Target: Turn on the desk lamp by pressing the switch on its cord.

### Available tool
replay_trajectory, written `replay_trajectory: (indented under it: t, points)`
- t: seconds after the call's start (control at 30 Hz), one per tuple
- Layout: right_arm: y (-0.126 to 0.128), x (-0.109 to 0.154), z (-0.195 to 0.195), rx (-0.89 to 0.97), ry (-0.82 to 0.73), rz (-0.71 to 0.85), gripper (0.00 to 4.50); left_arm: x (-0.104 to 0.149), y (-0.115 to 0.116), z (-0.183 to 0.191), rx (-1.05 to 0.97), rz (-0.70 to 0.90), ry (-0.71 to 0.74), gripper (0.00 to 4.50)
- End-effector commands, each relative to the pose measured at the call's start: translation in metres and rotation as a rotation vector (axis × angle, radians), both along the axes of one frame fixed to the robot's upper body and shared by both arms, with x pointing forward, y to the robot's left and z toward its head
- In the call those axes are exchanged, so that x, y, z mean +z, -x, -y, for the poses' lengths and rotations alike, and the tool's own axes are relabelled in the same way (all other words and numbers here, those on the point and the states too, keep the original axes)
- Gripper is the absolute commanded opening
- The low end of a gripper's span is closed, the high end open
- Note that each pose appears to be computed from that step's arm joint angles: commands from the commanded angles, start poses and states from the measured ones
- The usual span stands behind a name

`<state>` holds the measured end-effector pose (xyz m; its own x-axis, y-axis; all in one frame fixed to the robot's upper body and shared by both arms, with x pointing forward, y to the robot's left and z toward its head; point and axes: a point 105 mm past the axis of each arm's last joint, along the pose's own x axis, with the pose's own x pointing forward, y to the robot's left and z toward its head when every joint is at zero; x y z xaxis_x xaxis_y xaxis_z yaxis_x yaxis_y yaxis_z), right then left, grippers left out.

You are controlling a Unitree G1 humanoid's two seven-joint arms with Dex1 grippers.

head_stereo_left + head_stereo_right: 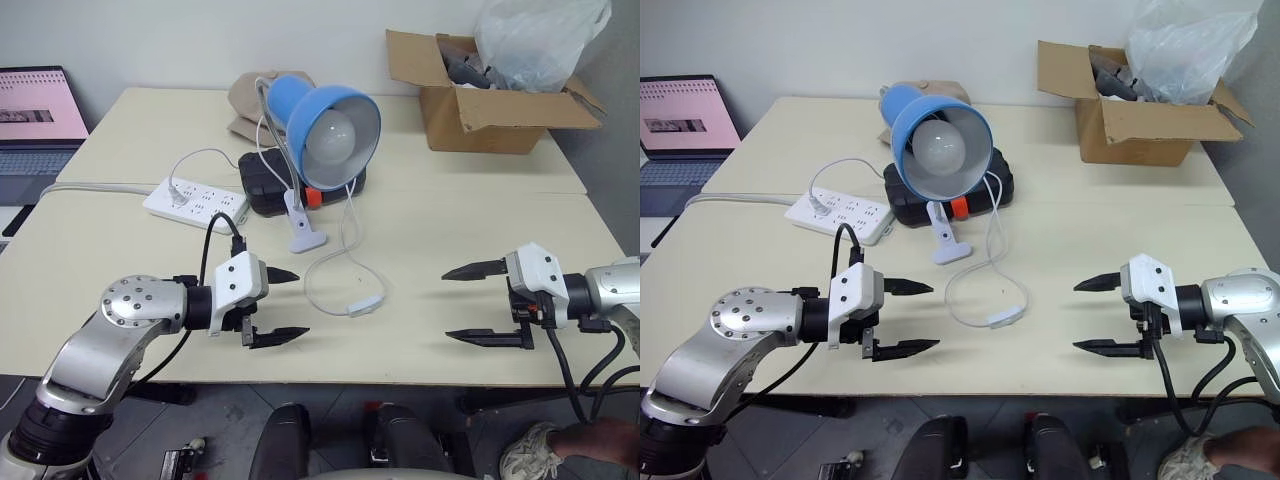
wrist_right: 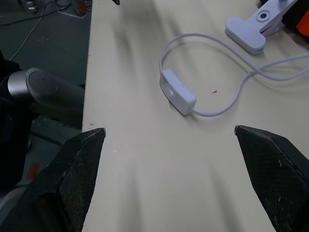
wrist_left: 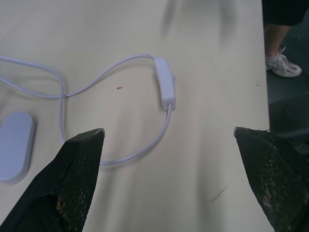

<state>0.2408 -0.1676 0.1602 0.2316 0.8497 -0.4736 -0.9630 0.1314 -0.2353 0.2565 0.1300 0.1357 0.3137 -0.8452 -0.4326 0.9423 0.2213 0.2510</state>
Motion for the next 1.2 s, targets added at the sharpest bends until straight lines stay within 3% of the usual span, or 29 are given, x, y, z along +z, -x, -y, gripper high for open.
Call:
replay_trajectory:
  t: [0.03, 0.7, 1.1, 1.2]
  points:
    - [0.003, 0.008, -0.005, 0.013, 0.001, 0.032, 4.5, -0.007, -0.005, 0.014, -0.046, 0.013, 0.008, 4.47]
    - [0.014, 0.015, -0.011, -0.031, 0.004, 0.039, 4.5, -0.052, -0.035, 0.066, -0.047, 0.051, 0.038, 4.47]
    - [0.014, 0.016, -0.013, -0.036, 0.014, 0.042, 4.5, -0.059, -0.041, 0.071, -0.045, 0.051, 0.056, 4.47]
    - [0.014, 0.015, -0.012, -0.034, 0.017, 0.04, 4.5, -0.059, -0.039, 0.075, -0.053, 0.044, 0.071, 4.02]
